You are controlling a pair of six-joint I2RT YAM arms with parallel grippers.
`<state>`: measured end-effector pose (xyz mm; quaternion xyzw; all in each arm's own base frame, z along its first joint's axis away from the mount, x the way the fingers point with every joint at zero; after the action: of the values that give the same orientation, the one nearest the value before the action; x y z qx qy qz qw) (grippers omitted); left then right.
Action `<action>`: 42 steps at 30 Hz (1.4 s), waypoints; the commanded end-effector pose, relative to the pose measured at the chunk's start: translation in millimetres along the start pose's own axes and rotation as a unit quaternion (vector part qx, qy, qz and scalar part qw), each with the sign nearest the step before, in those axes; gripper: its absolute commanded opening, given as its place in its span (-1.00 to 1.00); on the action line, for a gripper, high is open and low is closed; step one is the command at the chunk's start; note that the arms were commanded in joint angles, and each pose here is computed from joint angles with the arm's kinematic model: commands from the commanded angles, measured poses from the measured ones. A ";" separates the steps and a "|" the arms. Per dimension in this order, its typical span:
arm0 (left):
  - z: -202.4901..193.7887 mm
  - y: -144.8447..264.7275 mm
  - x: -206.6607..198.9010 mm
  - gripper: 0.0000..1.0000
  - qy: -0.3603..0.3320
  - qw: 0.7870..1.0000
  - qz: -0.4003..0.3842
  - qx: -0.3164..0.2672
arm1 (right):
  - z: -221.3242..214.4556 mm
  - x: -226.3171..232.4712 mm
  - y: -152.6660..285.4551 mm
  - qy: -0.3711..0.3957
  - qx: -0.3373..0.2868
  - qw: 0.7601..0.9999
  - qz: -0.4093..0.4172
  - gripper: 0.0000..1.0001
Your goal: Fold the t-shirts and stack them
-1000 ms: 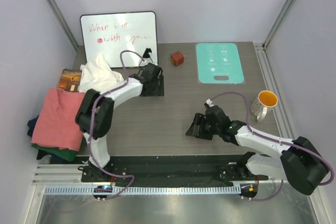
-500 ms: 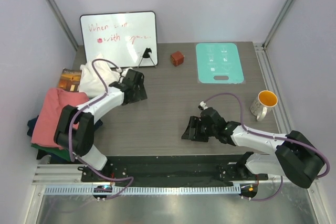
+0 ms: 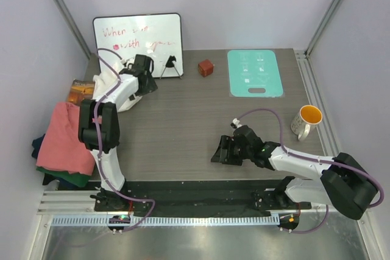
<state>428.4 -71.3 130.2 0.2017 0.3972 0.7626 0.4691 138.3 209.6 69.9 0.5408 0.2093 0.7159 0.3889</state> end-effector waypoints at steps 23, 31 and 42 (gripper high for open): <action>-20.7 -50.2 51.6 -0.99 0.054 0.995 0.075 0.049 | -0.4 3.7 -9.4 -0.003 0.015 1.000 0.005 0.29; -9.5 48.7 32.2 -1.00 0.067 0.997 -0.026 0.004 | 4.5 11.9 -9.2 -0.007 0.006 1.000 0.024 0.29; -49.3 192.4 15.1 -1.00 -0.004 0.981 -0.193 -0.015 | 29.2 29.1 20.0 0.025 -0.055 0.998 0.014 0.29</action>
<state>315.7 -107.8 234.6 0.1276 0.3991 0.7097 0.5663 139.9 213.9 76.3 0.5468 0.2069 0.7151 0.3831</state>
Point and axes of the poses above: each gripper's point midway between its finger pads, its own y axis back along the fingers, its own x axis along the line the jaws close on, z = x × y, the point moved 5 cm from there along y, back along the fingers, and after that the axes turned 2 degrees about y, right-handed, at the moved point
